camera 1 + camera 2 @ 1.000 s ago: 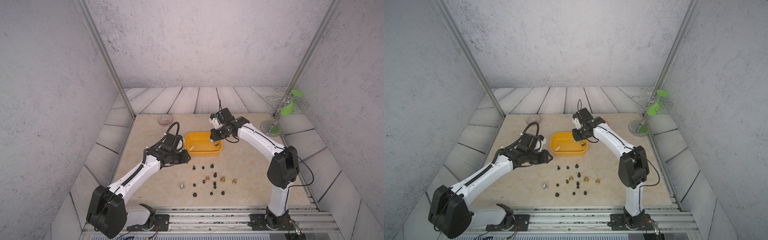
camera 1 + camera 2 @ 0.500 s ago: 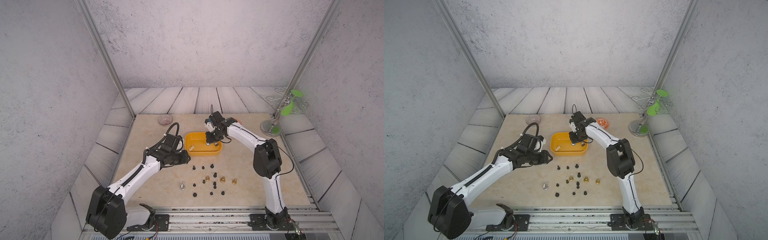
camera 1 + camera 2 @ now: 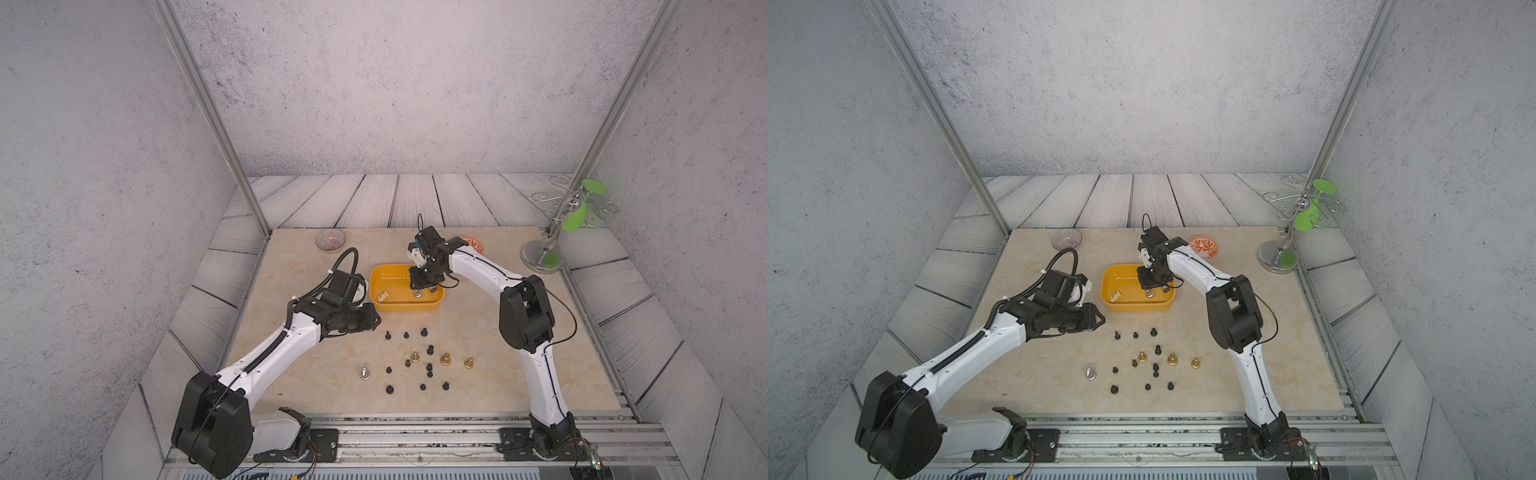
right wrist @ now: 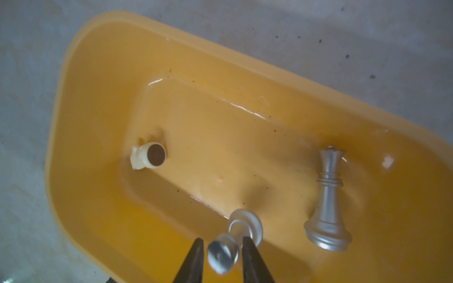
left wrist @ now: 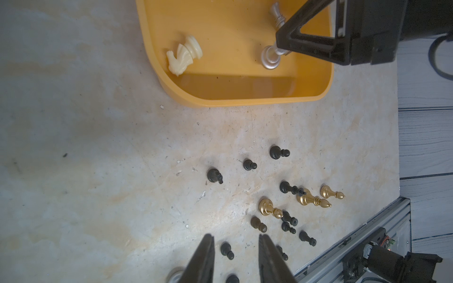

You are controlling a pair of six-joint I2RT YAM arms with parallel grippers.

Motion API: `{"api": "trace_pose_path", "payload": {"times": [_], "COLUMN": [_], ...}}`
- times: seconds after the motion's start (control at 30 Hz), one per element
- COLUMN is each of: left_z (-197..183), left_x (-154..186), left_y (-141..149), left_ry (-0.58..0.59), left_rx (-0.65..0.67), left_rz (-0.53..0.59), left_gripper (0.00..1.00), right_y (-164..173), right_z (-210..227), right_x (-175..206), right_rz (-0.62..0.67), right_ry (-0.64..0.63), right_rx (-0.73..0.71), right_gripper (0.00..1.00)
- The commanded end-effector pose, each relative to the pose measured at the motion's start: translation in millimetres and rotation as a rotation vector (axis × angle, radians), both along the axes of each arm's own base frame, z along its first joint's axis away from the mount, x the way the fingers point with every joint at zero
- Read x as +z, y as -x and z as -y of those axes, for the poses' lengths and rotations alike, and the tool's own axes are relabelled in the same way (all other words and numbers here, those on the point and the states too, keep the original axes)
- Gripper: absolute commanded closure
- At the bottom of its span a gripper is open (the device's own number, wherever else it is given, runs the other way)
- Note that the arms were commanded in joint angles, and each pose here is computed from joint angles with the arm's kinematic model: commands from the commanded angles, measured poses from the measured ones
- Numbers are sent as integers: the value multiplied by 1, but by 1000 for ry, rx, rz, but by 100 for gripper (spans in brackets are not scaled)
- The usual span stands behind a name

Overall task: Put the chess pieces into the storage box
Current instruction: Place the chess piece in the storage box, then pick up the chess piece at the center of the board.

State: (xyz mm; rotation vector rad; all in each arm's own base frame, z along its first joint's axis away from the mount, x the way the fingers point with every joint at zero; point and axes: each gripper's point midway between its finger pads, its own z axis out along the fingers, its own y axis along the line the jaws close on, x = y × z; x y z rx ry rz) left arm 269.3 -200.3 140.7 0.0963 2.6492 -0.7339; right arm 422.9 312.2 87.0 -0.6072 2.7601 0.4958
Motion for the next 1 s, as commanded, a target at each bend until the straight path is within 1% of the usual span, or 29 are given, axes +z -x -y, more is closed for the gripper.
{"api": "trace_pose_path", "payload": {"times": [0.0, 0.13, 0.27, 0.4, 0.57, 0.67, 0.73, 0.8, 0.97], "left_z": [-2, -2, -1, 1, 1, 1, 1, 0, -1], "left_x": [1, 3, 2, -2, -2, -2, -3, -5, -10], "left_y": [1, 0, -2, -3, -5, -6, -5, -5, -2], "left_ry": [1, 0, -2, -3, -8, -12, -17, -22, -39], "left_rx": [7, 7, 5, -1, 0, -3, -6, -10, -25], "left_rz": [-1, 8, 5, -11, -8, -9, -12, -14, -31], "left_gripper": [66, 66, 66, 66, 66, 66, 65, 65, 65], "right_y": [2, 2, 1, 2, 8, 19, 31, 42, 74], "right_z": [-2, -3, -2, 1, 8, 16, 22, 29, 57], "right_x": [-8, 2, 20, 45, 79, 98, 103, 105, 98], "right_rz": [-26, -11, 18, 65, 123, 151, 158, 167, 163], "right_ry": [15, 5, -2, -14, -35, -47, -71, -87, -49], "right_rx": [0, 4, 7, 7, 7, -1, -12, -23, -53], "right_gripper": [62, 54, 49, 44, 40, 38, 38, 37, 37]}}
